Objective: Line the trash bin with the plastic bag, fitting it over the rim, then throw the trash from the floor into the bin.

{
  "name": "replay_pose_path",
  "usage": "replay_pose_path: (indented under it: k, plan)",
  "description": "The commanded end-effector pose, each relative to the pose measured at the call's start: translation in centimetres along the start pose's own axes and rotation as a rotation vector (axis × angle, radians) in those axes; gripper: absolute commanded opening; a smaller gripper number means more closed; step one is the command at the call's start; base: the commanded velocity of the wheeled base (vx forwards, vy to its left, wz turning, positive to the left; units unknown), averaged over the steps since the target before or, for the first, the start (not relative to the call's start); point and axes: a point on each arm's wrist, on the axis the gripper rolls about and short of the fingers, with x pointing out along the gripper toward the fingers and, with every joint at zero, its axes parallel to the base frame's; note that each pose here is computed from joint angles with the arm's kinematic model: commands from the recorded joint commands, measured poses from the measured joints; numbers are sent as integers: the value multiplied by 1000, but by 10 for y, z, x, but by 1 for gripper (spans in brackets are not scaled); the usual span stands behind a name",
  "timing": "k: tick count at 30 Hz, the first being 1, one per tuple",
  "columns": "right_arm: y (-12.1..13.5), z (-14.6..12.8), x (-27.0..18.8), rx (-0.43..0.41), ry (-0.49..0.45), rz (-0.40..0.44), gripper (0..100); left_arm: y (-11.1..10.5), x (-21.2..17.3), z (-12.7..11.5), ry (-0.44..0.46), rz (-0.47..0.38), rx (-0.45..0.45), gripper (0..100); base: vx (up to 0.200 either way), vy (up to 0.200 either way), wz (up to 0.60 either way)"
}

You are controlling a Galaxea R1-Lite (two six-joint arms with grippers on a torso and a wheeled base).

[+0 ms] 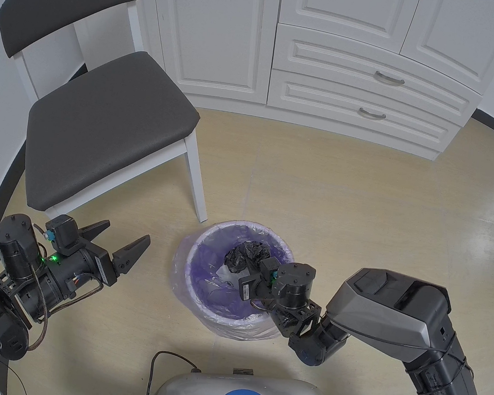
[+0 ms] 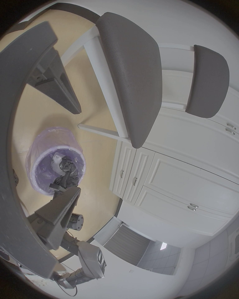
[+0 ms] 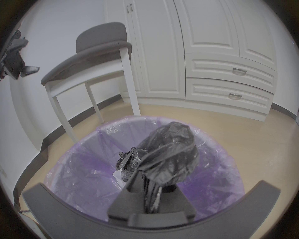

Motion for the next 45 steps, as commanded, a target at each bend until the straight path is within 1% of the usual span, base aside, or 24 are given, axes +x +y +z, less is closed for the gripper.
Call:
replay_pose_path:
  k: [1,7,9,10,11,12,14,18,19,21,26,27,36,45]
  plan:
    - [1,36,3,6,-17,14,0,-2,-1,1,-5,-10,0,100,0,0,0]
    - [10,49,7,-11,41,48,0,-2,-1,1,-5,-8,0,100,0,0,0]
    - [15,56,7,-20,67,62,0,-2,-2,2,-6,-8,0,100,0,0,0]
    - [17,59,8,-26,95,66,0,-2,-2,2,-6,-8,0,100,0,0,0]
    - [17,59,8,-26,95,66,0,-2,-2,2,-6,-8,0,100,0,0,0]
    - [19,63,9,-39,142,72,0,-2,-2,1,-5,-8,0,100,0,0,0]
    - [21,65,10,-49,179,79,0,-2,-2,1,-3,-8,0,100,0,0,0]
    - [21,64,12,-62,229,78,0,-2,-2,1,-3,-8,0,100,0,0,0]
    - [20,62,13,-71,260,74,0,-2,-2,1,-2,-8,-1,100,0,0,0]
    - [17,60,14,-77,289,67,0,-2,-2,1,-2,-8,-1,100,0,0,0]
    - [13,52,19,-87,331,56,0,-3,-3,0,0,-9,-1,100,0,0,0]
    - [11,49,20,-90,350,52,0,-3,-3,0,0,-9,-1,100,0,0,0]
    - [4,26,35,-88,368,31,0,-3,-3,0,0,-9,-1,100,0,0,0]
    - [4,22,36,-87,368,29,0,-3,-2,1,-2,-9,-1,100,0,0,0]
